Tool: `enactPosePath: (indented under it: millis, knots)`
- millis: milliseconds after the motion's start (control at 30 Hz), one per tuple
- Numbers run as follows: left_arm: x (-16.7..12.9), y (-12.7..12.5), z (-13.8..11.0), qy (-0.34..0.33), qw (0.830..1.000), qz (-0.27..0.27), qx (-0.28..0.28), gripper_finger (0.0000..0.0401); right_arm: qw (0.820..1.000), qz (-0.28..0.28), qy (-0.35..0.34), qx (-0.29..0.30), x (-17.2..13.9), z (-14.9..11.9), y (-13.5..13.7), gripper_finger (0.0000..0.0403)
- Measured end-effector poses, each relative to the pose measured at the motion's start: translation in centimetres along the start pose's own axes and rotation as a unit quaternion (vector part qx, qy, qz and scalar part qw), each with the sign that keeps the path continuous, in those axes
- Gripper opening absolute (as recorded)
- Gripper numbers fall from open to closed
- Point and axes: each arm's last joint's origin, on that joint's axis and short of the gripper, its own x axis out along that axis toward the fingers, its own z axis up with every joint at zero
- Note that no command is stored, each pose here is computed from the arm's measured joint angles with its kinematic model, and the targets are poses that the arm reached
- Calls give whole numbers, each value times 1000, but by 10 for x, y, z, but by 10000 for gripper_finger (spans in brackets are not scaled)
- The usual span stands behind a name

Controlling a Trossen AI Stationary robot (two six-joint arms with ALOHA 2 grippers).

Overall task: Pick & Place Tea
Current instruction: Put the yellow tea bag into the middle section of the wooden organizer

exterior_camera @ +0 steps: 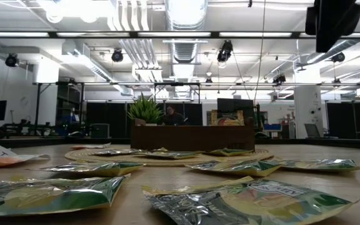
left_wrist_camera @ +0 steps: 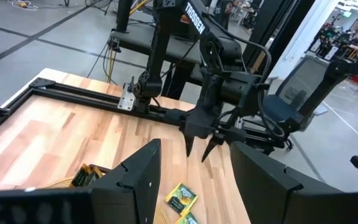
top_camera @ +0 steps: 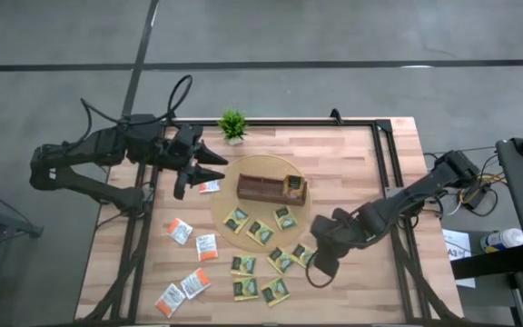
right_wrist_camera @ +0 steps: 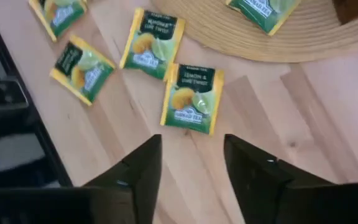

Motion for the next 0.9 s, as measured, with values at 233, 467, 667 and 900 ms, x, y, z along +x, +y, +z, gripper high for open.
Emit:
enactPosePath:
  millis: [233, 467, 667, 900]
  knots:
    - [0, 0, -1, 4, 1000, 0, 19, 188, 998, -11, 33, 57, 29, 2, 13, 203]
    - [1, 0, -1, 5, 1000, 1, 21, 188, 995, -52, 54, 63, 68, 15, 22, 203]
    - [1, 0, -1, 6, 1000, 1, 20, 188, 992, -70, 77, 76, 92, 25, 21, 203]
    - [1, 1, -3, 13, 1000, 1, 17, 188, 987, -95, 104, 79, 114, 19, 17, 203]
